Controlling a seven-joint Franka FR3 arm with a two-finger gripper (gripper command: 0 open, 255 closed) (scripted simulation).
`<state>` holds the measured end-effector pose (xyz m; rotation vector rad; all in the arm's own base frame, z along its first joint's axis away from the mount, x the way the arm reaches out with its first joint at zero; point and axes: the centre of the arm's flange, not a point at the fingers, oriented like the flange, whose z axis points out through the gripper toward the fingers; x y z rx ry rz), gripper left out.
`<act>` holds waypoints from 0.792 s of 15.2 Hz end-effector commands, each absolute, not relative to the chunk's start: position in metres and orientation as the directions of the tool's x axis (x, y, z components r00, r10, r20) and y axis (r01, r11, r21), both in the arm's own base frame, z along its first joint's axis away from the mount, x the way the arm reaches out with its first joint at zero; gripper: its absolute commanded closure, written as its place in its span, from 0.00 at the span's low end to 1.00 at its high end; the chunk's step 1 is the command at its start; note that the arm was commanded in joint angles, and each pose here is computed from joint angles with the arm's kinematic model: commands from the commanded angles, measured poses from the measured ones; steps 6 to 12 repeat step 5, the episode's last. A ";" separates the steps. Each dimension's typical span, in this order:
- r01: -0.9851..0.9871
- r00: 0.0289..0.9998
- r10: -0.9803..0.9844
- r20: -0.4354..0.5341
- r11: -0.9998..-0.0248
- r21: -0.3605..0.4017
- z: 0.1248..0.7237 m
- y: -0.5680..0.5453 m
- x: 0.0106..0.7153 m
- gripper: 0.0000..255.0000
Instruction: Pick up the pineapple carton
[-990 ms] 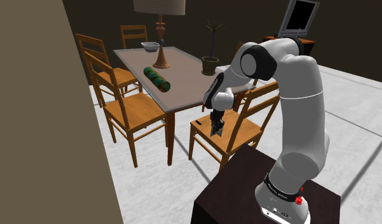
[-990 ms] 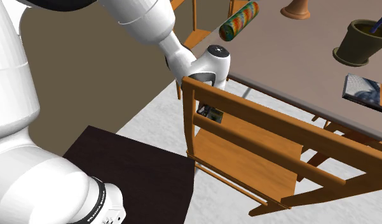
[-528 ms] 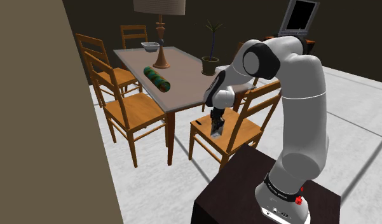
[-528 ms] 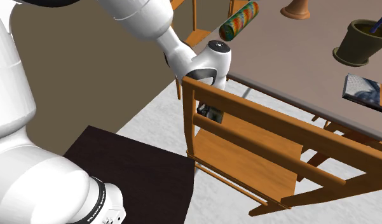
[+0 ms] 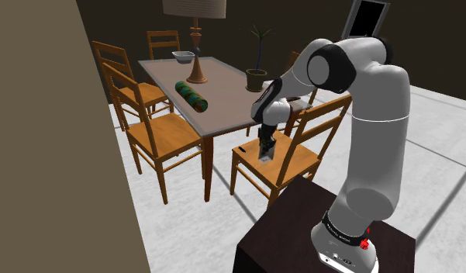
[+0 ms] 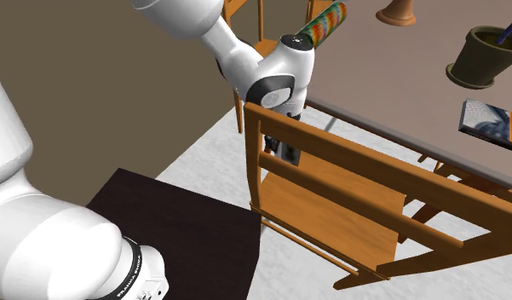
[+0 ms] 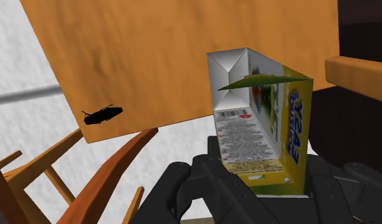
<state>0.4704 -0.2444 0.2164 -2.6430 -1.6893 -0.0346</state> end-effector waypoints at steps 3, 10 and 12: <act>0.907 0.420 0.907 0.021 -0.420 0.008 0.238 -0.244 0.471 1.00; 0.907 0.420 0.907 0.021 -0.420 0.008 0.239 -0.244 0.471 1.00; 0.907 0.420 0.907 0.021 -0.420 0.008 0.239 -0.244 0.471 1.00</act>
